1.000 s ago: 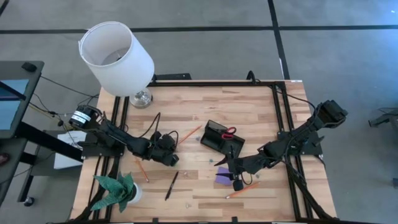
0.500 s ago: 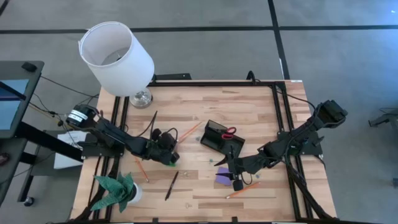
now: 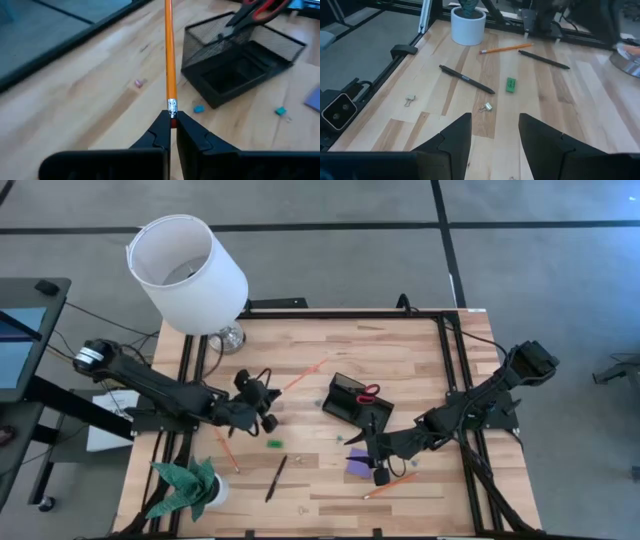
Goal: Pick and place office supplies into organizer
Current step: Put the orange pencil into the black desk organizer
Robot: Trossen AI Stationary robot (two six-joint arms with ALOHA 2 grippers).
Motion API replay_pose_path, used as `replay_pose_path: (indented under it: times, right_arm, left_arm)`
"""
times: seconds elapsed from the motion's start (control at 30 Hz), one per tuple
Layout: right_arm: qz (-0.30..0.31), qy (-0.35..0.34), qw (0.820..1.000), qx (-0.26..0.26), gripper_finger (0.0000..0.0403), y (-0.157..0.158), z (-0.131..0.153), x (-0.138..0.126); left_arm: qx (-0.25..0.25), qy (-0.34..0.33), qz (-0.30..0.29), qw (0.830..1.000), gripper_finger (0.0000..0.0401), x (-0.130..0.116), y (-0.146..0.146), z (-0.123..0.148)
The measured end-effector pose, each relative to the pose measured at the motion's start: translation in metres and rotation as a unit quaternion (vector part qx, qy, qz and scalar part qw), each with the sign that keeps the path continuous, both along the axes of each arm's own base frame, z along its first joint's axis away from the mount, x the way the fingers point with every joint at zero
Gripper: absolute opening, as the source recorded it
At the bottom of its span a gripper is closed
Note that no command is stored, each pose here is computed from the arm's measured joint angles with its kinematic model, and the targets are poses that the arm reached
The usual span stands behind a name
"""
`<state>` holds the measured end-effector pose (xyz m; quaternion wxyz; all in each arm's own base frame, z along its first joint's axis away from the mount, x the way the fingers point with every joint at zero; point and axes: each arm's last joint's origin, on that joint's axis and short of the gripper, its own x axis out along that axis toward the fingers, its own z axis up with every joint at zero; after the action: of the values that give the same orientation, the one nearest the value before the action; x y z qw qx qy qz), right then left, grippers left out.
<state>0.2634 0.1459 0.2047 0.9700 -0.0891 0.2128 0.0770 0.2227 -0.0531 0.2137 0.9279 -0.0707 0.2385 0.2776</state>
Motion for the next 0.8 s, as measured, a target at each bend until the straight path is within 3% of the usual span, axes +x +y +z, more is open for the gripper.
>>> replay_pose_path:
  times: [0.2,0.4,0.63,0.8]
  right_arm:
    - [0.002,-0.040,0.999,0.018,0.0164,0.001,0.020,-0.007]
    - [-0.011,-0.090,0.995,0.037,0.0158,-0.005,0.055,-0.029]
    - [-0.019,-0.110,0.992,0.066,0.0150,-0.018,0.085,-0.060]
    - [-0.021,-0.104,0.992,0.072,0.0148,-0.025,0.090,-0.069]
  left_arm:
    - [0.046,0.056,-0.020,0.997,0.0000,0.000,0.001,0.056]
    - [0.085,0.048,-0.037,0.995,0.0000,0.006,0.001,0.093]
    - [0.038,0.096,-0.121,0.987,0.0000,0.005,0.005,0.101]
    - [-0.006,0.146,-0.142,0.979,0.0000,-0.001,0.011,0.100]
